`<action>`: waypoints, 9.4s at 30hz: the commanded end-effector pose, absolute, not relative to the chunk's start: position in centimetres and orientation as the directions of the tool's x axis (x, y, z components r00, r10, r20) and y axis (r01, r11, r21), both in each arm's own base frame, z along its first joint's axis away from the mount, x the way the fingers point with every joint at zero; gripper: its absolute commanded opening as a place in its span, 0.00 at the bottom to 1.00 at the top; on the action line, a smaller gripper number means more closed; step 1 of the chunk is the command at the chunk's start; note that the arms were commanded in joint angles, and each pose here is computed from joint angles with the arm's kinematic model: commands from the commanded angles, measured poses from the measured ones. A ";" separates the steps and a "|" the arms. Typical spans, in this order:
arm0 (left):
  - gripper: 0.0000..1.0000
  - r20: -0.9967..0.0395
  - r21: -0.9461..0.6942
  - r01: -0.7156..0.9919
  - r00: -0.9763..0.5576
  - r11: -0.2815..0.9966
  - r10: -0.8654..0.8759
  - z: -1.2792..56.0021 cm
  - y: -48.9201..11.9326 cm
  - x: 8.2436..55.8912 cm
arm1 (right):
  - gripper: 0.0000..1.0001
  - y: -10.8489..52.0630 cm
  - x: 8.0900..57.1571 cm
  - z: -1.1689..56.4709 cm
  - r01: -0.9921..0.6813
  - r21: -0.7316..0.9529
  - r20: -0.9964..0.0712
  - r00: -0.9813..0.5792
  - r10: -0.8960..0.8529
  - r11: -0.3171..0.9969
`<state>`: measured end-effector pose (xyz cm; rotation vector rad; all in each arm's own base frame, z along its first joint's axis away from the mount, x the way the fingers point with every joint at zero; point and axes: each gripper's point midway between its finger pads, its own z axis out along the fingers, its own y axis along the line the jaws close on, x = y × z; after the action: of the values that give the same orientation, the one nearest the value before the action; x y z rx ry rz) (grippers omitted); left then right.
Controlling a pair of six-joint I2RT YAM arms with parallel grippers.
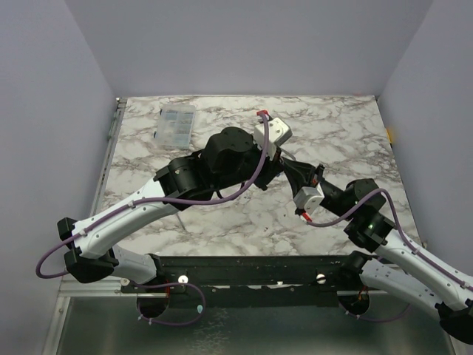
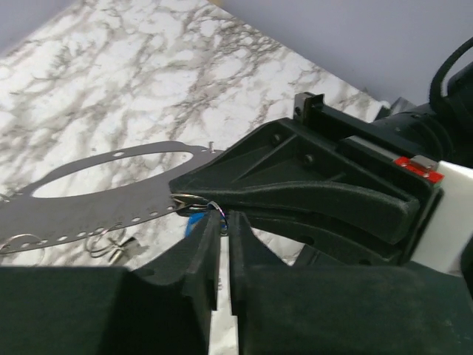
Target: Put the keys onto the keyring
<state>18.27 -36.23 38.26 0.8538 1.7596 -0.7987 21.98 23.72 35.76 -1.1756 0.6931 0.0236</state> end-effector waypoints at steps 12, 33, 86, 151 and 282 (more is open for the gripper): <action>0.63 -0.918 -0.058 0.932 -0.191 0.357 0.349 37.1 -34.9 14.6 | 0.01 22.4 21.0 39.5 -0.318 -0.796 -0.506 0.817 -0.276 0.515; 0.43 -0.849 0.305 0.947 0.223 0.102 0.478 39.7 -31.0 13.4 | 0.01 22.7 16.4 37.2 -0.531 -0.740 -0.620 0.776 -0.114 0.412; 0.39 -0.764 0.358 0.909 0.417 -0.215 0.492 36.2 -37.1 13.3 | 0.01 23.4 13.8 35.3 -0.657 -0.702 -0.695 0.716 -0.064 0.273; 0.00 -0.853 0.302 0.953 0.271 -0.002 0.445 35.6 -36.3 13.9 | 0.50 21.0 15.9 31.8 -0.710 -0.590 -0.805 0.555 -0.210 0.385; 0.00 -0.959 0.247 0.934 0.273 0.257 -0.070 38.0 -33.0 12.5 | 0.66 24.8 11.5 36.5 -0.970 -0.100 -0.991 0.117 0.062 0.219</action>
<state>12.87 -33.60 36.22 1.0978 1.0925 -0.8772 12.89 25.33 34.94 -1.0139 1.2210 0.9941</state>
